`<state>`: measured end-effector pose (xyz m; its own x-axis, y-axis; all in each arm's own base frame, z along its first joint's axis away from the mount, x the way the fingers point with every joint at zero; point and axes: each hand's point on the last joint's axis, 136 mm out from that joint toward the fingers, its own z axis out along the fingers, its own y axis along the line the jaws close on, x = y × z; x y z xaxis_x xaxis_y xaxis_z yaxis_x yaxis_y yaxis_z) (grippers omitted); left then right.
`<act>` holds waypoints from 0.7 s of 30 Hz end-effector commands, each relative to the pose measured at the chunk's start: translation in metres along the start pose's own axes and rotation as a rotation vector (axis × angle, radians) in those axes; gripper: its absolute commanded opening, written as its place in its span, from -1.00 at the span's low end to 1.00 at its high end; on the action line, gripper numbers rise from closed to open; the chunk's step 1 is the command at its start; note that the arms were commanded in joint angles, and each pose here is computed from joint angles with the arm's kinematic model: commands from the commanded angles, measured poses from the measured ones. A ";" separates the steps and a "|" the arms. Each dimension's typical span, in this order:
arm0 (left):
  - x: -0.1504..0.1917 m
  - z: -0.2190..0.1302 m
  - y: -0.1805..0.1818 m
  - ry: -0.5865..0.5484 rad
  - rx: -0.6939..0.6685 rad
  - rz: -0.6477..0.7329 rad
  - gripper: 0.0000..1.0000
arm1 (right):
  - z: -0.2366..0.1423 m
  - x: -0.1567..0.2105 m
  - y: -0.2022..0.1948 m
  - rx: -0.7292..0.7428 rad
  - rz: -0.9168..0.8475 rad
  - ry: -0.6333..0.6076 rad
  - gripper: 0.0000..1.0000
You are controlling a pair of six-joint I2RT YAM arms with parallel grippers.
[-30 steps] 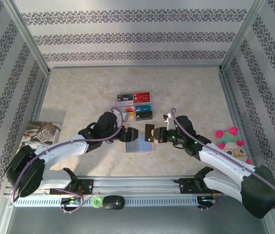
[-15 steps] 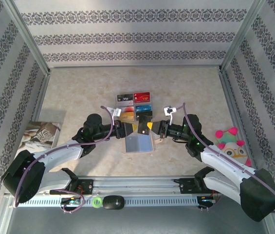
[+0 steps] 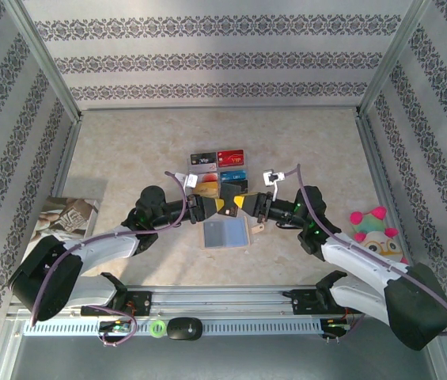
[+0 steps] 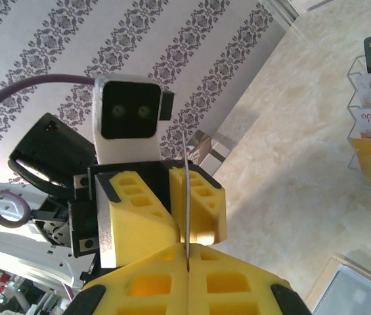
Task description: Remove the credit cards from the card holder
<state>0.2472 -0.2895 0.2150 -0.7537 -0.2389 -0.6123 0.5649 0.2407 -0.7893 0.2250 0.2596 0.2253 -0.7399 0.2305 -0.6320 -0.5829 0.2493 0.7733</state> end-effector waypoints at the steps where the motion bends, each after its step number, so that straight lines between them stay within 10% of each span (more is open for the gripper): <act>1: -0.011 -0.003 -0.016 -0.039 0.073 0.027 -0.50 | 0.005 -0.004 0.009 -0.034 -0.019 -0.012 -1.00; 9: -0.015 -0.003 -0.022 -0.048 0.089 0.012 -1.00 | 0.009 -0.003 0.003 -0.012 -0.013 -0.018 -1.00; 14: -0.017 0.000 -0.021 0.019 0.011 0.068 -1.00 | 0.000 -0.001 -0.010 0.046 0.008 -0.022 -0.58; 21: -0.026 -0.002 -0.017 0.245 -0.264 0.359 -1.00 | -0.050 -0.008 -0.033 0.259 -0.019 -0.114 -0.53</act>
<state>0.2659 -0.2956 0.2692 -0.6529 -0.1163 -0.7485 0.6688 0.3754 -0.6417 0.2339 0.2208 0.2243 -0.6933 0.3304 -0.6405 -0.5241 0.3789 0.7628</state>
